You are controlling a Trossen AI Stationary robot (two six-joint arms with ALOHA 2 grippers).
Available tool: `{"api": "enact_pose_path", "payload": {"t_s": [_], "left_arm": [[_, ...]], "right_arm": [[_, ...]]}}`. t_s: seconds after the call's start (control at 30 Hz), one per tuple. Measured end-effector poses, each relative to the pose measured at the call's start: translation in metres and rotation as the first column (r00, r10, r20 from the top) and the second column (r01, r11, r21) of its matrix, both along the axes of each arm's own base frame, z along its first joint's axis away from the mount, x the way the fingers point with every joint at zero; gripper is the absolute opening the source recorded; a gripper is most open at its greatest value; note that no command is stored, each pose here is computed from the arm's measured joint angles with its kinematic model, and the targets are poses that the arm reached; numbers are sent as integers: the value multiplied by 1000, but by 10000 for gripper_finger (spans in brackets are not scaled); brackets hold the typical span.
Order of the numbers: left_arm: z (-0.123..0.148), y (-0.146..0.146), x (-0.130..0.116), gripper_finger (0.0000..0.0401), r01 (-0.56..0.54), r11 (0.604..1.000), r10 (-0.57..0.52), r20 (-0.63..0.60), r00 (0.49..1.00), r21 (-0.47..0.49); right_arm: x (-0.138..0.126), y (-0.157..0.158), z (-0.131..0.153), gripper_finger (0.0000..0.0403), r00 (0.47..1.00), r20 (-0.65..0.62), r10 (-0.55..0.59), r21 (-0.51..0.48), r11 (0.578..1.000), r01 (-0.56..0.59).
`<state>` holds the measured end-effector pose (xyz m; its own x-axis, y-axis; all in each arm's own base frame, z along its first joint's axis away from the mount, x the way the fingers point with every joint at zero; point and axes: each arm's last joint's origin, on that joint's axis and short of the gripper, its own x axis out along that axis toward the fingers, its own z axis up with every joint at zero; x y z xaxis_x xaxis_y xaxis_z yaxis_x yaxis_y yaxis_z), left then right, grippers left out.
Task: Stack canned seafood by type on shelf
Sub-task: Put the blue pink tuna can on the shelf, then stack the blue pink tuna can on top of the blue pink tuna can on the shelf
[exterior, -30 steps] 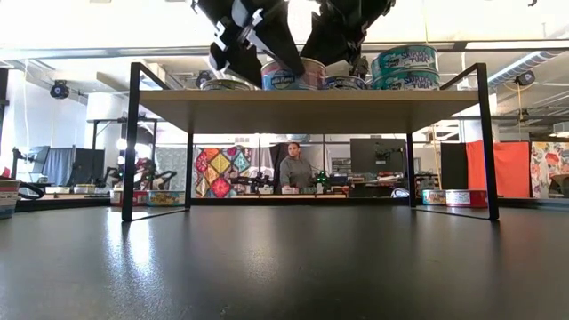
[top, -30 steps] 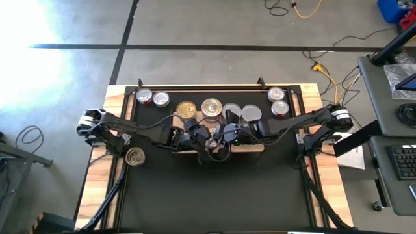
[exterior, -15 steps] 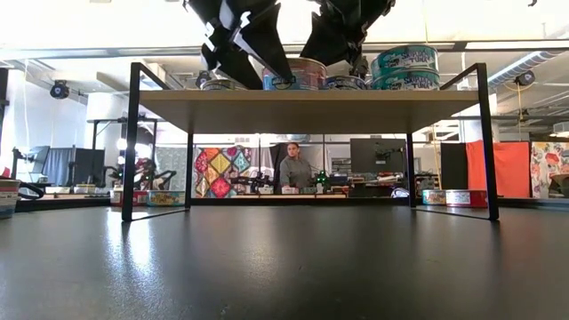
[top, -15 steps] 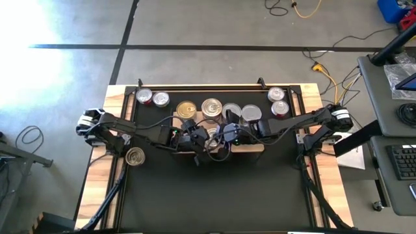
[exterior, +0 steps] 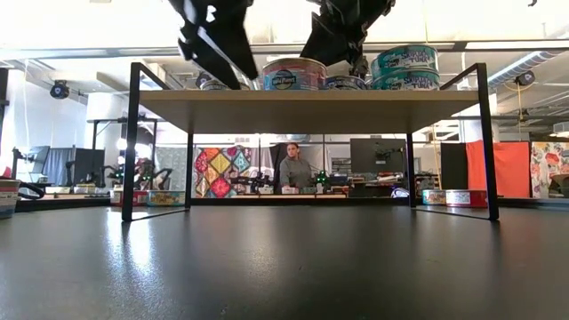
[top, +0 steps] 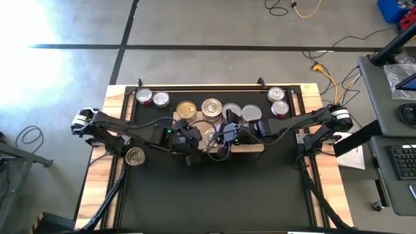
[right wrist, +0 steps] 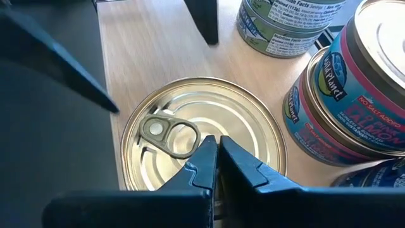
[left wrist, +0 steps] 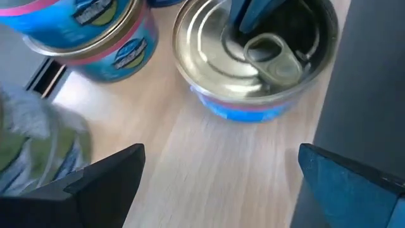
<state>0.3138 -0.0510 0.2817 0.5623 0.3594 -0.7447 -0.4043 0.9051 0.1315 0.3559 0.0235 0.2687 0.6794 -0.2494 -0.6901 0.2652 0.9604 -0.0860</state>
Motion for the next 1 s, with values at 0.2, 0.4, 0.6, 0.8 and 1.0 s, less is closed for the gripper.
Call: {"api": "enact_pose_path", "payload": {"t_s": [0.2, 0.4, 0.6, 0.8, 1.0], "left_arm": [[20, -5, -18, 400, 10, 1000, -9, 48, 999, -21], [43, -12, -36, 400, 41, 998, -34, 145, 989, -47], [67, -14, -55, 392, 48, 998, -35, 260, 965, -43], [90, -12, -79, 382, 68, 994, -33, 366, 930, -83], [98, -11, -100, 363, 82, 992, -42, 362, 931, -97]], "right_arm": [[0, 0, 0, 12, 1000, 2, -3, 3, 1000, 3], [2, 0, 2, 12, 999, 34, -4, 5, 1000, 4], [4, 0, 4, 12, 999, 50, -5, 7, 1000, 5], [6, 0, 15, 12, 997, 72, 2, 16, 1000, -3], [10, 2, 36, 12, 991, 133, 20, 4, 1000, -20]]}}
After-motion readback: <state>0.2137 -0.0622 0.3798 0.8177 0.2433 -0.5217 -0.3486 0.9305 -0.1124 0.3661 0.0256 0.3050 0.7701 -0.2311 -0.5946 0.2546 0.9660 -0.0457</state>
